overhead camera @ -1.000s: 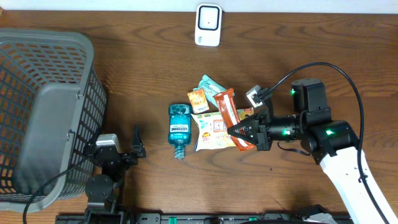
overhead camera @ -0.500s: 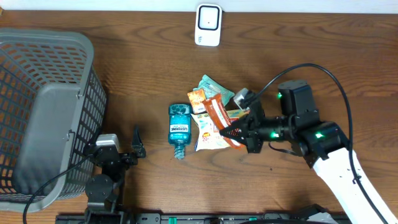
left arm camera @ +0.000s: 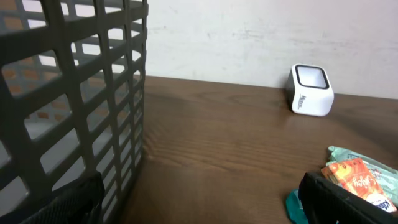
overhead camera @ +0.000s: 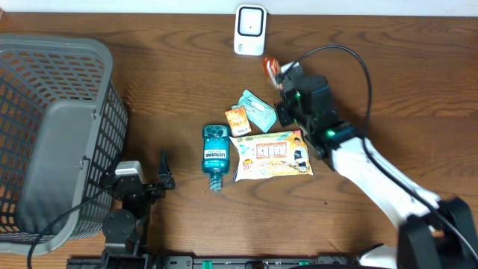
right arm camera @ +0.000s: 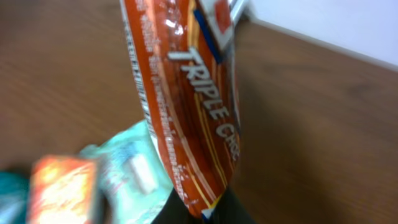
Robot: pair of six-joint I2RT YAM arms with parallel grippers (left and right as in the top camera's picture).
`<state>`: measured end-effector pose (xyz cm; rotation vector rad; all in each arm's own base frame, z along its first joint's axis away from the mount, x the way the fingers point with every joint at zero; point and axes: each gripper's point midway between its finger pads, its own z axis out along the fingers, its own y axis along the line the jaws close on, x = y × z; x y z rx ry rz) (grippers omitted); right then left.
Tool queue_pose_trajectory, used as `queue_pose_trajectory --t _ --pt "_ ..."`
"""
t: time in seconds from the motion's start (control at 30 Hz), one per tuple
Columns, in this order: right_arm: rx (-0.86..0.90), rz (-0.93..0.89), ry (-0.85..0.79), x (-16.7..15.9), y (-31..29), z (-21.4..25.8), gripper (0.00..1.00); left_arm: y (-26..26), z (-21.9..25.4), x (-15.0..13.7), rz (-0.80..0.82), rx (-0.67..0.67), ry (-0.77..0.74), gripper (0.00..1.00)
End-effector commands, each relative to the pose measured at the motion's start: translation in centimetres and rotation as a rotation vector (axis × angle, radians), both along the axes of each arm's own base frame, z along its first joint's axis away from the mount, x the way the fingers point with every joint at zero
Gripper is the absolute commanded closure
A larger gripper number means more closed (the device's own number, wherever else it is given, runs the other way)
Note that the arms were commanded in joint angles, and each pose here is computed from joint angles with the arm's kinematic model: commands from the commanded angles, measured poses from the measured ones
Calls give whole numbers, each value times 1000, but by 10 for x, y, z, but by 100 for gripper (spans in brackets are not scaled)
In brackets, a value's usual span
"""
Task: Scan the item barcode
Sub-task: 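Hold the TOP bar barcode in front of the white scanner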
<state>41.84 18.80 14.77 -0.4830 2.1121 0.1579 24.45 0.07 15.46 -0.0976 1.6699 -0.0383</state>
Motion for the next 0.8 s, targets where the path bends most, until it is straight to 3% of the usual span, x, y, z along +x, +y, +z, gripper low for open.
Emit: queue_pose_trajectory --t 0.0,0.23,0.43,0.6,0.77 --pt "-181 -127 -131 35 -21 -10 99 5 -17 -1 30 -2 49 0" --pt "-392 -147 -188 92 -18 -40 99 5 -17 -1 29 -2 48 0" --pt "-482 -180 -281 159 2 -28 99 5 -17 -1 29 -2 48 0" --pt "-683 -185 -356 209 12 -30 99 5 -17 -1 30 -2 48 0" --pt "-835 -241 -365 232 5 -42 99 5 -17 -1 30 -2 48 0"
